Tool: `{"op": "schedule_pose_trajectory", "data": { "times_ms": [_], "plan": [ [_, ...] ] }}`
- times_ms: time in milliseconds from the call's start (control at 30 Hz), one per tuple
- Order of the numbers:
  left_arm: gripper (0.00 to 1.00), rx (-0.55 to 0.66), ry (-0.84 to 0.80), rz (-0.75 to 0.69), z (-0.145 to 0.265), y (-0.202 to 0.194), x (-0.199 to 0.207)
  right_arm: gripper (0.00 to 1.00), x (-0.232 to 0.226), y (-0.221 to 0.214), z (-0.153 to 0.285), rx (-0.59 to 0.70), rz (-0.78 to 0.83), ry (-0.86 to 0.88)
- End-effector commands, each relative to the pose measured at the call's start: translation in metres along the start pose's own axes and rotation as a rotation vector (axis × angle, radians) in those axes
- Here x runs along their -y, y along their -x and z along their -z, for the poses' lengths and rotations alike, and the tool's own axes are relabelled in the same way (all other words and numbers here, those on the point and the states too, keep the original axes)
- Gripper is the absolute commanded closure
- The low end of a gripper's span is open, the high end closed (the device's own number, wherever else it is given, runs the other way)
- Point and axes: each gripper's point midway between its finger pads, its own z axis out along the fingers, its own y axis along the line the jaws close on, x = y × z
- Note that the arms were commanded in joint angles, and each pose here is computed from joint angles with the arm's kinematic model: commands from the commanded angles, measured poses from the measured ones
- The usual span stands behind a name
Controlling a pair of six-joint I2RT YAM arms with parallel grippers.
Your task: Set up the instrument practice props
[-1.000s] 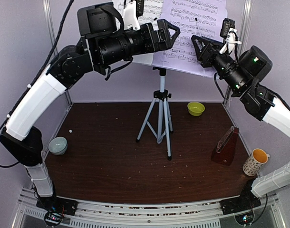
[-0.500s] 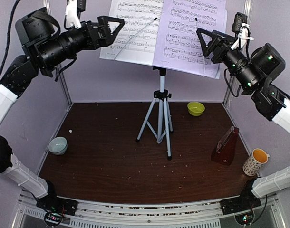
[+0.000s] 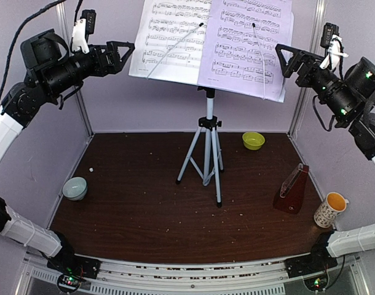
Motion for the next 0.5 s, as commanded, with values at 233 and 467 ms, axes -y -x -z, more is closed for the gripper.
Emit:
{"op": "schedule_pose_trajectory", "data": {
  "times_ms": [233,467],
  "plan": [
    [0.02,0.013,-0.030,-0.006,-0.011,-0.002,-0.014,0.00,0.005,-0.051,-0.006,-0.167,-0.144,0.080],
    [0.02,0.010,-0.046,0.003,-0.022,-0.004,-0.016,0.05,0.010,-0.062,-0.019,-0.191,-0.158,0.056]
  ]
}}
